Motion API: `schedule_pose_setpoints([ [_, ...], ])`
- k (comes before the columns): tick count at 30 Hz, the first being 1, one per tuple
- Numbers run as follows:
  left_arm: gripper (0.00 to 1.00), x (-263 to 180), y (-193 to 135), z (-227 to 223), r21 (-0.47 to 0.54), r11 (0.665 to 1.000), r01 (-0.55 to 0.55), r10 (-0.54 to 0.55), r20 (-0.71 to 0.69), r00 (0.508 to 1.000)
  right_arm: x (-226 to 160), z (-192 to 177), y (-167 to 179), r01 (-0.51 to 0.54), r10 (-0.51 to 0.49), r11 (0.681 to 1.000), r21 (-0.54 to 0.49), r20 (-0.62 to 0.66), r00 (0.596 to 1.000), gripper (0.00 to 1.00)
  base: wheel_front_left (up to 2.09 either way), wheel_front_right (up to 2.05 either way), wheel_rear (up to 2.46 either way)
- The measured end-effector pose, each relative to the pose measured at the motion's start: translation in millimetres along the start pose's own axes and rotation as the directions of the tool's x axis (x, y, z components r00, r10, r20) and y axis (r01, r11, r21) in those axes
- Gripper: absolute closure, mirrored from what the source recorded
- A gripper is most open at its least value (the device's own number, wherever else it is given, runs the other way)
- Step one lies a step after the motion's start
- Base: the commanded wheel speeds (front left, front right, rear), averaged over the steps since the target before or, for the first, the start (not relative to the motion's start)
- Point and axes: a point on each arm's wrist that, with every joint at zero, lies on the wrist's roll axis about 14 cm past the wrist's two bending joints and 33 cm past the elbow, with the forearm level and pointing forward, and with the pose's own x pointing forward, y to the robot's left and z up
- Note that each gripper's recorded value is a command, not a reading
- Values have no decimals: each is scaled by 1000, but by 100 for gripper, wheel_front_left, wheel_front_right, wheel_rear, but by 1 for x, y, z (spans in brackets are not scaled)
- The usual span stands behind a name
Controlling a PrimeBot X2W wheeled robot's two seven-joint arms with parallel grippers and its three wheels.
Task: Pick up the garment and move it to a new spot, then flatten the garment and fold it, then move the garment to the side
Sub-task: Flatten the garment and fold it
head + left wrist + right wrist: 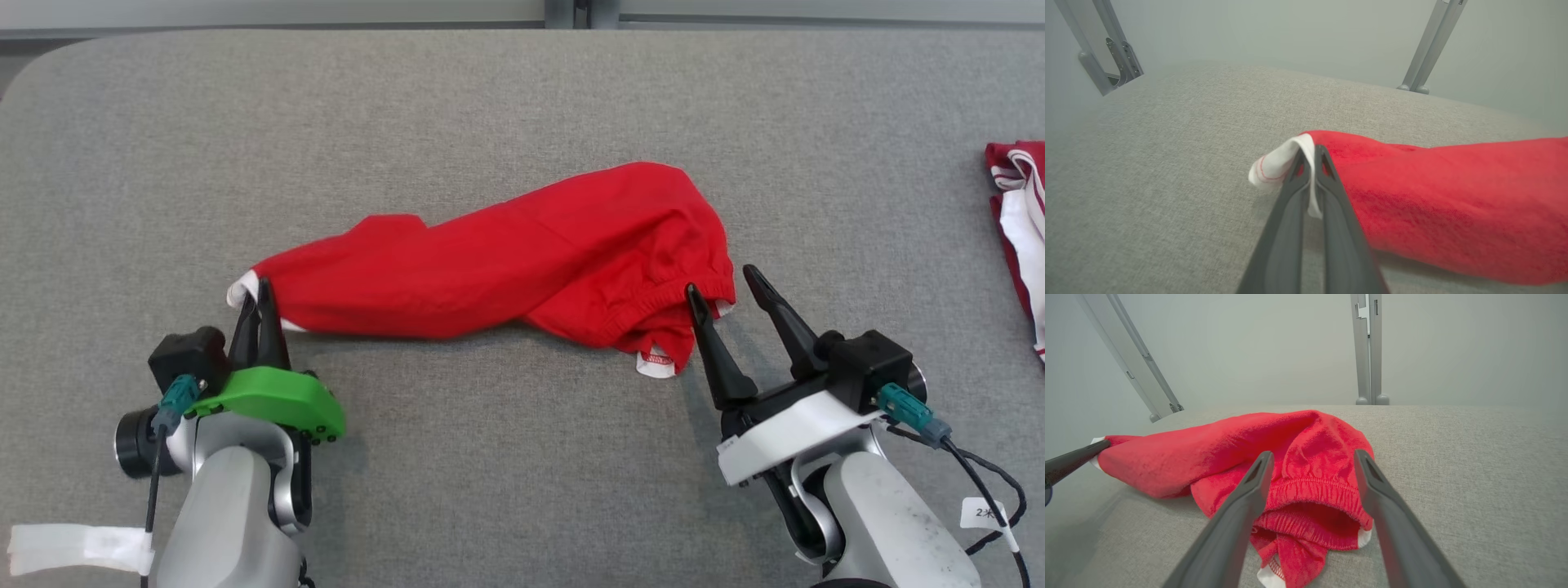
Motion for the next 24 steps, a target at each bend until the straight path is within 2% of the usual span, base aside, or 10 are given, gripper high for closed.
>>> schedule_pose_setpoints([
  [5,100,-29,37,-7,-8,994,-113,112,-25,993,0,6,20,-47,47,999,3,8,999,0,0,0,0],
  [6,87,-33,41,-9,-10,992,-127,127,-30,991,-1,7,20,-47,47,999,1,9,999,0,0,0,0],
  [7,48,-37,45,-10,-10,991,-136,136,-32,990,-2,8,20,-47,47,999,-2,9,999,0,0,0,0],
  [8,0,-40,47,-10,-8,990,-142,141,-32,989,-4,9,20,-45,45,999,-4,10,999,0,0,0,0],
  [14,0,-52,47,-7,-19,990,-137,136,-18,991,-18,-9,4,2,-2,1000,-17,-57,998,0,0,0,0],
  [17,0,-56,42,-4,-21,993,-120,120,-6,993,-18,-16,8,-7,6,1000,-13,-78,997,0,0,0,0],
  [24,0,-63,35,-1,-26,995,-94,94,9,996,-13,-41,54,-130,137,990,59,-143,980,0,0,0,0],
])
